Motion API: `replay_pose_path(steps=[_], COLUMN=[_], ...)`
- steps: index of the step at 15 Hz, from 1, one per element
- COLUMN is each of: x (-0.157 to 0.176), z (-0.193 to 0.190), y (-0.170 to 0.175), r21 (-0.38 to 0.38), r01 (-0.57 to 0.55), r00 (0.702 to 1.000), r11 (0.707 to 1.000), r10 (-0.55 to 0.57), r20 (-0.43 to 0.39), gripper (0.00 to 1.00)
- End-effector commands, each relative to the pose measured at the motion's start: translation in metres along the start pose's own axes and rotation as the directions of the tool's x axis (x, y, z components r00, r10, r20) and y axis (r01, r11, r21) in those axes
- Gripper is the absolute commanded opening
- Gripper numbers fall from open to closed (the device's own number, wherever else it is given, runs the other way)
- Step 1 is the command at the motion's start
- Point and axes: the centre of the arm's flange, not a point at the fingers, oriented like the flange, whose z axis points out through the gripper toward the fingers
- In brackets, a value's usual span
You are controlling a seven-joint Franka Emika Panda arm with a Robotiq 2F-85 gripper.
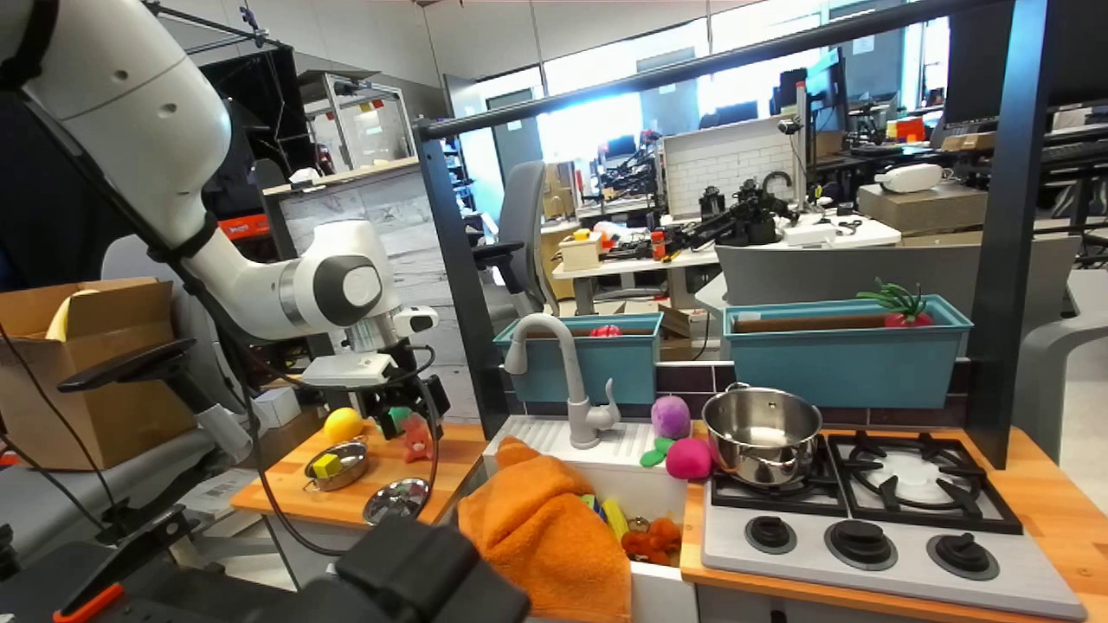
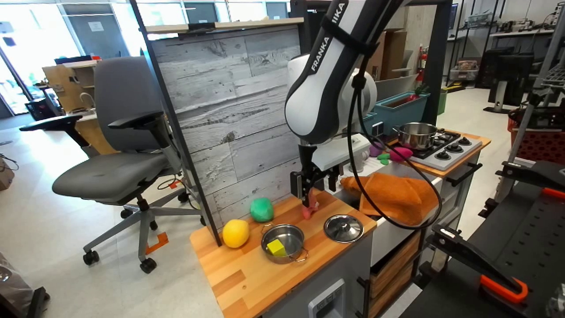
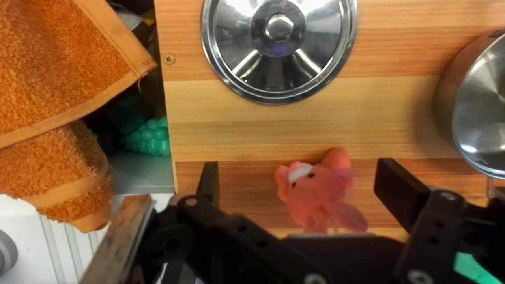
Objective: Put the pink object item into the pot
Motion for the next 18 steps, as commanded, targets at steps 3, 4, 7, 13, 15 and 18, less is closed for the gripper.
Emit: replay_pose_path(steps=[3,4,7,13,15,18], x=[0.017,0.019,0.027,0.030,0.023,0.001], z=[0.013,0.013,0.013,0.000,-0.007,-0.032], y=[-0.013,-0.014,-0.012,-0.001,0.017,0.057], r21=[-0.016,-0.018,-0.017,-0.033,-0.093,-0.147], r01=[0.012,0.012,0.010,-0.004,-0.045,-0.097], r00=[1.000,1.000,1.000,0.999,0.999,0.995], r11=[1.000,1.000,1.000,0.999,0.995,0.984], r10=[-0.012,-0.012,-0.011,0.003,0.044,0.100], r20=[-0.001,-0.007,-0.025,-0.049,-0.017,0.007], gripper=[0.69,0.62,0.37,0.00,0.03,0.03])
